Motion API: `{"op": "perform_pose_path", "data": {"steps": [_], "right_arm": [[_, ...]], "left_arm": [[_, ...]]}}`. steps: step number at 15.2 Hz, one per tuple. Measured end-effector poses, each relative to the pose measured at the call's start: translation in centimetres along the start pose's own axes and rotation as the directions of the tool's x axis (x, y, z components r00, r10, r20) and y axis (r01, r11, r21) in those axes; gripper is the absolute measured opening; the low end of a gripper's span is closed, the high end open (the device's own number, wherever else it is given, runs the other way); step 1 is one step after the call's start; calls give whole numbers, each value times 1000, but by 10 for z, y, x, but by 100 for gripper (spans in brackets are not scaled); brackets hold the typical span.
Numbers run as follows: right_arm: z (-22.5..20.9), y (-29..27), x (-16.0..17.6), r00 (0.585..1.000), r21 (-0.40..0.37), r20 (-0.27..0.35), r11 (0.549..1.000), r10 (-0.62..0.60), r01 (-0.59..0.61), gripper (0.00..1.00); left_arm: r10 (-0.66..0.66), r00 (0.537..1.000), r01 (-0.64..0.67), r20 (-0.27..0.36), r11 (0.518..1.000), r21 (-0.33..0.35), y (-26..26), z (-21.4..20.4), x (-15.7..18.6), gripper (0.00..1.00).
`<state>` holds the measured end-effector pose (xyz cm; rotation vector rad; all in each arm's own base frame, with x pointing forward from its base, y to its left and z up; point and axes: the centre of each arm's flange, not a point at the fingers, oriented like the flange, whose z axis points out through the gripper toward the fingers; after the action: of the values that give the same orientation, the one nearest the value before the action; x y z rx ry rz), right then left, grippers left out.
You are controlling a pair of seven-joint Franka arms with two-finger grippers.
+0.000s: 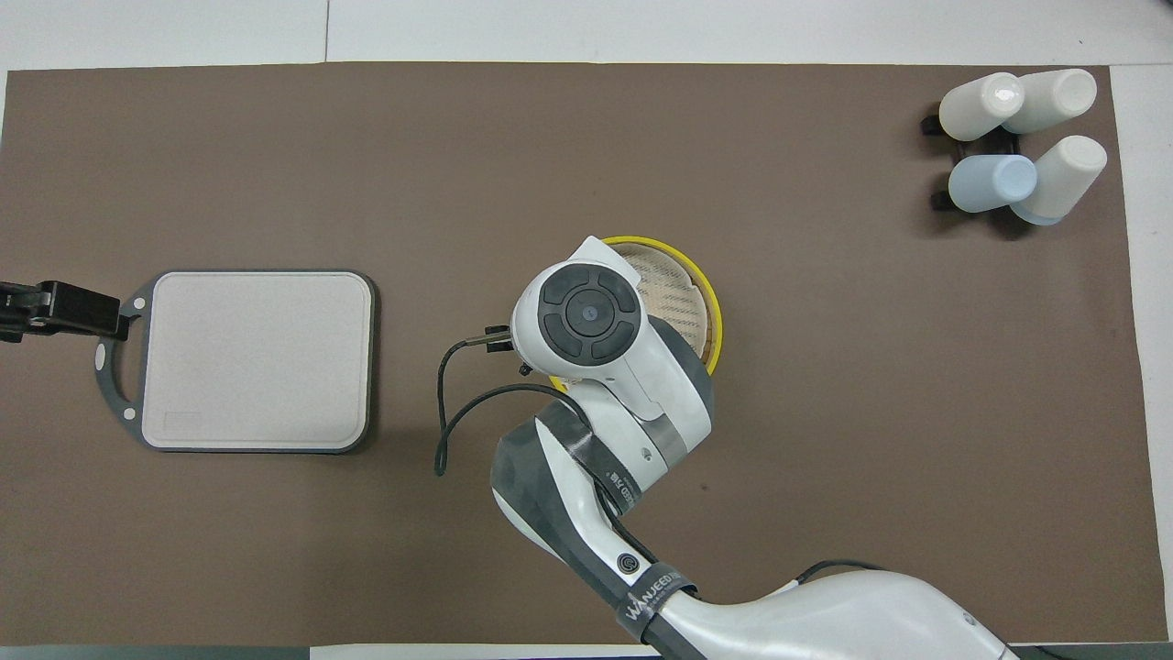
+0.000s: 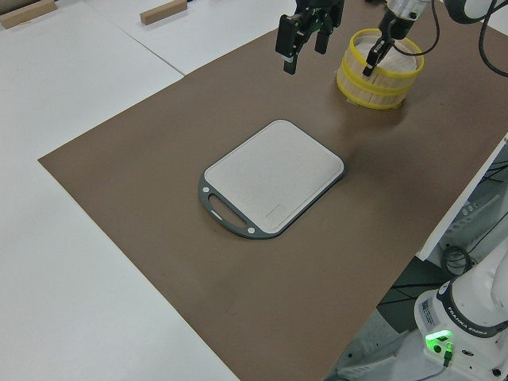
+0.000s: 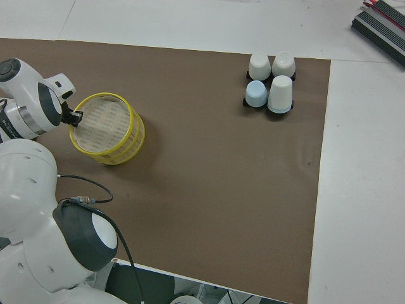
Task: Place bun in steamer
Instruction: 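Lower the lid onto the steamer with the right gripper and release it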
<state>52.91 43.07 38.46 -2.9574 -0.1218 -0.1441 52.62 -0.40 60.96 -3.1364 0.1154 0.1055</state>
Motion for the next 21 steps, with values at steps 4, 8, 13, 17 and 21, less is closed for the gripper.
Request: {"op": "perform_pose_path", "data": {"steps": [4,8,13,17,21], "right_arm": [[9,1,6,999,30,-51,1000,7,-6,32],[11,-2,6,998,36,-59,999,4,-2,75],[-29,1,24,1000,-5,-5,1000,18,-18,100],[-104,101,52,975,-144,144,979,167,-146,100],[-205,202,28,945,-207,266,968,193,-139,100]], "left_arm": [[3,1000,-3,0,1000,-3,2,0,0,100],[3,1000,-3,0,1000,-3,2,0,0,100],[3,1000,-3,-1,1000,-10,3,0,0,100],[3,1000,-3,-1,1000,-12,3,0,0,100],[6,1000,-6,-1,1000,-13,4,0,0,100]]}}
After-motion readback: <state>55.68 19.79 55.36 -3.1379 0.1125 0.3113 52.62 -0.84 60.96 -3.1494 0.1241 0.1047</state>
